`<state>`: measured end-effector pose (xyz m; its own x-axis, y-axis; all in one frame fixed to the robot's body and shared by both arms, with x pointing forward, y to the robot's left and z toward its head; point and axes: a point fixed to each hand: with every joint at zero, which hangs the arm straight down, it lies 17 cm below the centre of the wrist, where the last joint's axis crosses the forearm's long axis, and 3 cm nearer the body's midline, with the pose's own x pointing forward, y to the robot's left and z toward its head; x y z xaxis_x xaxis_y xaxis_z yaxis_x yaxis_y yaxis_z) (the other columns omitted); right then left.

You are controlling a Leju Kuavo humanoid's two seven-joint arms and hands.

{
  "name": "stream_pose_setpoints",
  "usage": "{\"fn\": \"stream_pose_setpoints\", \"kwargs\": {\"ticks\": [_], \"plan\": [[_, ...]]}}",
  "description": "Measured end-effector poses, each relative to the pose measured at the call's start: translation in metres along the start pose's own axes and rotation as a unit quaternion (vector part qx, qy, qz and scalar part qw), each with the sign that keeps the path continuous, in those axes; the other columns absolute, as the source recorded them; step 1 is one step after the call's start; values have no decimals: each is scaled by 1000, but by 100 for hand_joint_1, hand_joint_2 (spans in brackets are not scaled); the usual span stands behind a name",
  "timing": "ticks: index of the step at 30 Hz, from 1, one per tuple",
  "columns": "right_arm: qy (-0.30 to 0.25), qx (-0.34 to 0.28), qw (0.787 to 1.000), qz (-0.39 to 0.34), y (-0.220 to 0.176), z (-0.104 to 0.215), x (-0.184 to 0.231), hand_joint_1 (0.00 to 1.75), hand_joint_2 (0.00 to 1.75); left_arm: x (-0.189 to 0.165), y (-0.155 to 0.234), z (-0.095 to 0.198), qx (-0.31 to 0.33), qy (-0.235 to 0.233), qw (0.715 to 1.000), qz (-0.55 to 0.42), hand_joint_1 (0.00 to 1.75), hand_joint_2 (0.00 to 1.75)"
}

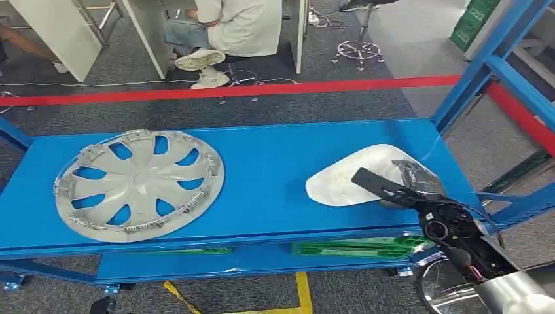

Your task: Take the parts from the cabinet and place them on the table.

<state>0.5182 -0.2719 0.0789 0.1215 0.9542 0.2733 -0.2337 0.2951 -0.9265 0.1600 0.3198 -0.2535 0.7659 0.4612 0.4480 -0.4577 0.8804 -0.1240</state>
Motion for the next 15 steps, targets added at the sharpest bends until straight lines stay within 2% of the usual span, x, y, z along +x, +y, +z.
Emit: {"fn": "stream_pose_setpoints", "kwargs": {"ticks": [1, 2, 3, 4, 6, 7, 9, 10, 15], "plan": [[0, 0, 1000, 1, 0, 0, -1, 131, 175, 0, 0, 0, -1, 0, 1000, 0, 0, 0], [1, 0, 1000, 1, 0, 0, -2, 162, 175, 0, 0, 0, -1, -1, 1000, -1, 0, 0], [2, 0, 1000, 2, 1, 0, -4, 173, 175, 0, -1, 0, -2, -1, 1000, -1, 0, 0], [3, 1, 1000, 3, 1, 1, -6, 161, 175, 0, -1, 0, -2, -1, 1000, -1, 0, 0], [4, 1, 1000, 5, 2, 1, -8, 148, 175, 0, -1, 0, -3, -1, 1000, -1, 0, 0], [4, 1, 1000, 7, 2, 1, -9, 148, 175, 0, -1, 0, -3, -1, 1000, -1, 0, 0], [4, 1, 1000, 9, 2, 1, -11, 119, 175, 0, -1, 0, -3, -1, 1000, -1, 0, 0], [4, 1, 1000, 10, 2, 1, -11, 112, 175, 0, -1, 0, -3, -1, 1000, -1, 0, 0], [6, -2, 1000, 13, -1, 0, -17, 119, 175, 1, -2, 0, -6, -3, 1000, -6, 0, 0]]}}
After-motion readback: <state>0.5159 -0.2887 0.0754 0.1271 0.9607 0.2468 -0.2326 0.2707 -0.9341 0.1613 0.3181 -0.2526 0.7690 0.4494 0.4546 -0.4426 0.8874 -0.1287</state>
